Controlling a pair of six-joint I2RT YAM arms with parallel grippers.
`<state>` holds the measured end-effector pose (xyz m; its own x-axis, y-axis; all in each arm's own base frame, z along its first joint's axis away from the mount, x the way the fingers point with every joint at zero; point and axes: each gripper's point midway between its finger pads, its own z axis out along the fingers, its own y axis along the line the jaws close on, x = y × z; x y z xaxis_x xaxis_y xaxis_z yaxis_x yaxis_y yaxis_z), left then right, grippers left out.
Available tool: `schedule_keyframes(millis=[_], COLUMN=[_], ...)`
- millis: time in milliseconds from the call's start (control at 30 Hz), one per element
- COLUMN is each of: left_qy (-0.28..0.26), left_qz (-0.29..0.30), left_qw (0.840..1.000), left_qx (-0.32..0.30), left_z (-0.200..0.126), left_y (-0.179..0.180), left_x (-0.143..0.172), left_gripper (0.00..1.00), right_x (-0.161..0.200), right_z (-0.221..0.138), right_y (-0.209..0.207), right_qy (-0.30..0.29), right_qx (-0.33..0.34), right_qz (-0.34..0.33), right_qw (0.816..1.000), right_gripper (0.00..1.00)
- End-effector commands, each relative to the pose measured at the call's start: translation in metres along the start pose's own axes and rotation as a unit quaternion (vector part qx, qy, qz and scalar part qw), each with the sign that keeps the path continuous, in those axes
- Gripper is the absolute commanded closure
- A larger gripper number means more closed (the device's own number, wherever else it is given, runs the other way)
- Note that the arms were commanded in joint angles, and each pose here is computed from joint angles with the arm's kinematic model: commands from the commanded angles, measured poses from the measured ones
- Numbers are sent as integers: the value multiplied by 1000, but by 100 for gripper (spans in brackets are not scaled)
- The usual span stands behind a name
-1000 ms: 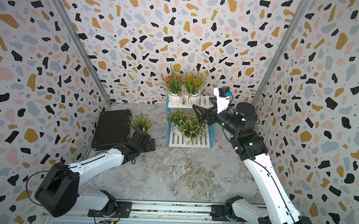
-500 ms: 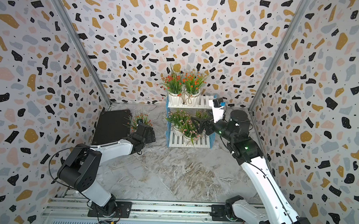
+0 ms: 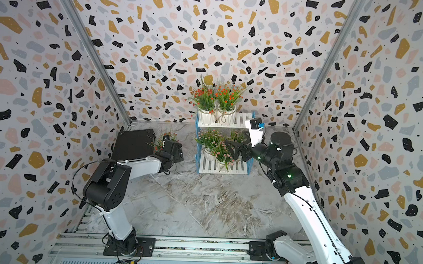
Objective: Place the baby's breath potted plants on the rack by color
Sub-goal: Move the baby's breath potted plant to the center of the board.
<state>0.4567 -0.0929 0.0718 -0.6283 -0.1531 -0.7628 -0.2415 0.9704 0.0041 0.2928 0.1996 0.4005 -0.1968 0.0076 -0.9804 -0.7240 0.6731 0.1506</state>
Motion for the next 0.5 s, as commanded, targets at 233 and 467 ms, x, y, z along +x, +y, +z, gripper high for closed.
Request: schedule_keyframes(millis=[233,467], left_qy=[-2,3], left_qz=[12,6], left_qw=[1000,999], left_qx=[17,44], left_z=[-1,-23], left_y=[-4,-1], left_x=[-6,3], left_gripper=[19,20], right_x=[-6,-2], right_z=[-7,-10], right_y=[5,4], right_qy=[-13,-8], right_qx=[-5,0], right_qz=[-12,-8], right_qw=[1000,1000], right_gripper=[0,0])
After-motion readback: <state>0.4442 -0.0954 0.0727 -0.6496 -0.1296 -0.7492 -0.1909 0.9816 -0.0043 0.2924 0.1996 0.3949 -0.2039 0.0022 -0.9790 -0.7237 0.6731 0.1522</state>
